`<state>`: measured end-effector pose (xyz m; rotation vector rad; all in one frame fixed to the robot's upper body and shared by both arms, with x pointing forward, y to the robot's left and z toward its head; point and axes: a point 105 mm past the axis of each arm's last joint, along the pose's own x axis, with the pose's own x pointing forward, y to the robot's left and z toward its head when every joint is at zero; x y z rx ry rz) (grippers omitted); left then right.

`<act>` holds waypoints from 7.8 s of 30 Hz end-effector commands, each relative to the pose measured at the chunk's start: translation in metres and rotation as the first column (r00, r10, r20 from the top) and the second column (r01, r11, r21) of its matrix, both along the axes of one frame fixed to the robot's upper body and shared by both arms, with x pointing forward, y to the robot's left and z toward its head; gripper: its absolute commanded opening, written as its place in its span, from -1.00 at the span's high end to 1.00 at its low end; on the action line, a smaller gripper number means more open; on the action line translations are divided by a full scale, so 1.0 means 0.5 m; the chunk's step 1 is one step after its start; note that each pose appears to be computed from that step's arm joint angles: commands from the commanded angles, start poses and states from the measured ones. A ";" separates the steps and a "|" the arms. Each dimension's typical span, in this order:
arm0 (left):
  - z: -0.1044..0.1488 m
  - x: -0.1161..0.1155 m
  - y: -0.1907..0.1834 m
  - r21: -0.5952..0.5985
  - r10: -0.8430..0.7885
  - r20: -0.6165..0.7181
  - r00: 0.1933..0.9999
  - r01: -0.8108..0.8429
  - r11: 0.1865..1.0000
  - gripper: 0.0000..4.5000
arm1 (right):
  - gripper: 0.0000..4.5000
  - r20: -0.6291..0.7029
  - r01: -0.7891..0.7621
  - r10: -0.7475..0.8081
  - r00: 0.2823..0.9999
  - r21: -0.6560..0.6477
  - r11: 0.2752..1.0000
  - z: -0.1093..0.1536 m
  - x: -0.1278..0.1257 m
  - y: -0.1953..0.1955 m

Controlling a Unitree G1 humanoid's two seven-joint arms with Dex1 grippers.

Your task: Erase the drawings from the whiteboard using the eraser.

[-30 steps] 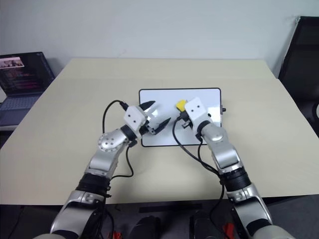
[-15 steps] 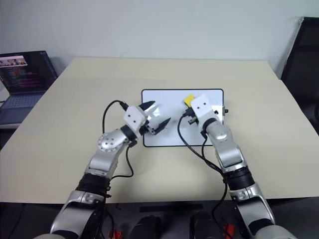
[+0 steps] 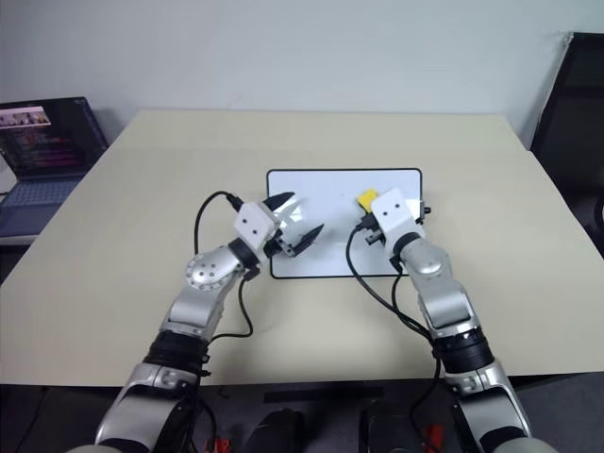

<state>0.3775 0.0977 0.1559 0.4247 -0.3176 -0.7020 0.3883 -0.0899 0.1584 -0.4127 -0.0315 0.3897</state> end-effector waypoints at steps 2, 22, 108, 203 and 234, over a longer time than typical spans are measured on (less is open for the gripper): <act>0.030 -0.007 -0.007 -0.018 -0.018 0.051 0.999 0.019 1.000 -1.00 | 0.45 0.005 -0.048 0.048 0.999 0.009 0.999 0.008 0.005 0.028; 0.026 -0.010 0.015 -0.014 0.016 0.038 0.999 -0.016 1.000 -1.00 | 0.45 0.053 -0.184 0.183 0.982 0.024 0.983 0.028 0.006 0.137; -0.028 -0.087 0.118 -0.090 0.265 -0.078 0.961 -0.272 0.958 -1.00 | 0.45 -0.121 -0.360 0.342 0.932 -0.217 0.907 -0.088 -0.032 0.149; -0.058 -0.194 -0.056 -0.124 -0.576 -0.298 0.762 0.567 0.814 -1.00 | 0.45 -0.272 0.273 -0.247 0.930 0.063 0.960 -0.056 -0.146 -0.276; -0.070 -0.169 -0.070 -0.023 -0.645 -0.296 0.704 0.670 0.742 -1.00 | 0.45 -0.450 0.511 -0.402 0.797 0.149 0.847 -0.113 -0.159 -0.331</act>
